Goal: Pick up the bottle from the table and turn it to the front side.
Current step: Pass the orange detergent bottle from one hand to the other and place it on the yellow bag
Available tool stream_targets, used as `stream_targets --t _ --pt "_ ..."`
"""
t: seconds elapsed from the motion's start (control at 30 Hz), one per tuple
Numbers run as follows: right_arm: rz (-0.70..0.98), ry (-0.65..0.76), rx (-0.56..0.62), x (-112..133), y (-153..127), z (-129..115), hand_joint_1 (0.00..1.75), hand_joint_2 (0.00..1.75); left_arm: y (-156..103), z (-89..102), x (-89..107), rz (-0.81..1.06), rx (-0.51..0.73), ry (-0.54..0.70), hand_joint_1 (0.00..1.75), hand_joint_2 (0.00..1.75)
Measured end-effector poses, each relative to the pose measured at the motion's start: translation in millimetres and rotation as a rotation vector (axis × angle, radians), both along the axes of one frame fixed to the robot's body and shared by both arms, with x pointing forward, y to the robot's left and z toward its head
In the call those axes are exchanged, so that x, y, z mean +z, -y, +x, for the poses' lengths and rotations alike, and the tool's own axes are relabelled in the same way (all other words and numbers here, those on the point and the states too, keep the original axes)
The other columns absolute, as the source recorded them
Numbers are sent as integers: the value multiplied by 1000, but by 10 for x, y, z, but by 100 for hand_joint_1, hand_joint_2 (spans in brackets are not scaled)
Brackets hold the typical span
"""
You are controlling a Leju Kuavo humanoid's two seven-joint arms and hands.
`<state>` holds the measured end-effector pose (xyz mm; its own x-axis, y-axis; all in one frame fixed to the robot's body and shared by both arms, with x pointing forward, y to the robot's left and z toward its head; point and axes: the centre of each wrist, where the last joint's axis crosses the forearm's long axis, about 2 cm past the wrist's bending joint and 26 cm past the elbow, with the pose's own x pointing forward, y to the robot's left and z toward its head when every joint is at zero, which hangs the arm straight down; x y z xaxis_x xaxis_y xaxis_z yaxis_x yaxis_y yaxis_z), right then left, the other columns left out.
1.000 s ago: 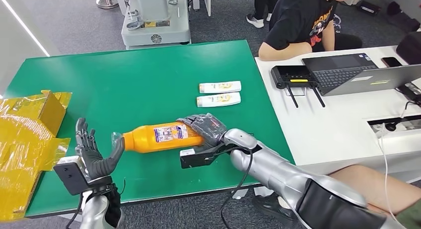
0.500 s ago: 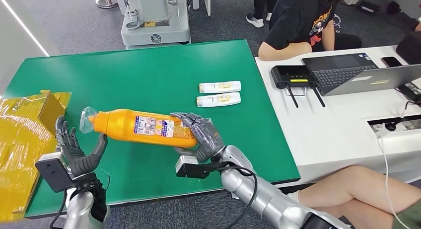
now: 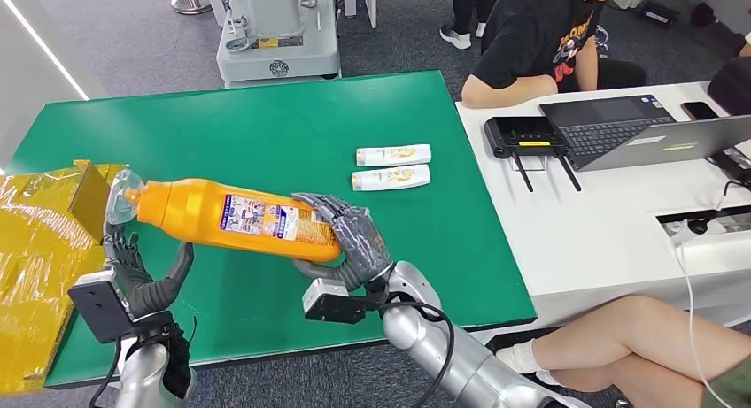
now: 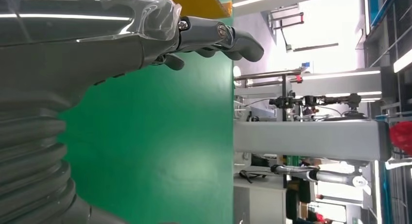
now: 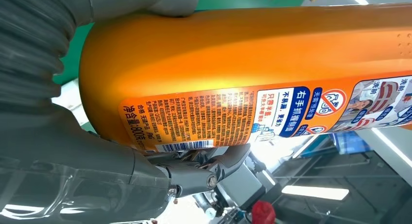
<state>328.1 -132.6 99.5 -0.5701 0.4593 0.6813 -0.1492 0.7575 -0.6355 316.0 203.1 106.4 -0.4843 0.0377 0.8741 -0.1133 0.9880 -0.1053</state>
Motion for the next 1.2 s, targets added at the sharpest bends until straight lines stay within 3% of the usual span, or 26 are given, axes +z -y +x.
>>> stream_targets --t 0.33,0.7,0.97,1.2 --pt "167 85 -56 111 69 112 175 175 103 32 15 -22 -287 -59 0 175" --pt "175 48 -165 27 363 304 175 175 104 49 -41 16 -345 -84 0 175" --pt "138 -56 -172 -203 454 235 175 175 157 73 -37 19 -386 -87 0 175" --pt "113 -93 -149 -357 412 137 175 175 291 173 96 -53 -494 -78 0 175"
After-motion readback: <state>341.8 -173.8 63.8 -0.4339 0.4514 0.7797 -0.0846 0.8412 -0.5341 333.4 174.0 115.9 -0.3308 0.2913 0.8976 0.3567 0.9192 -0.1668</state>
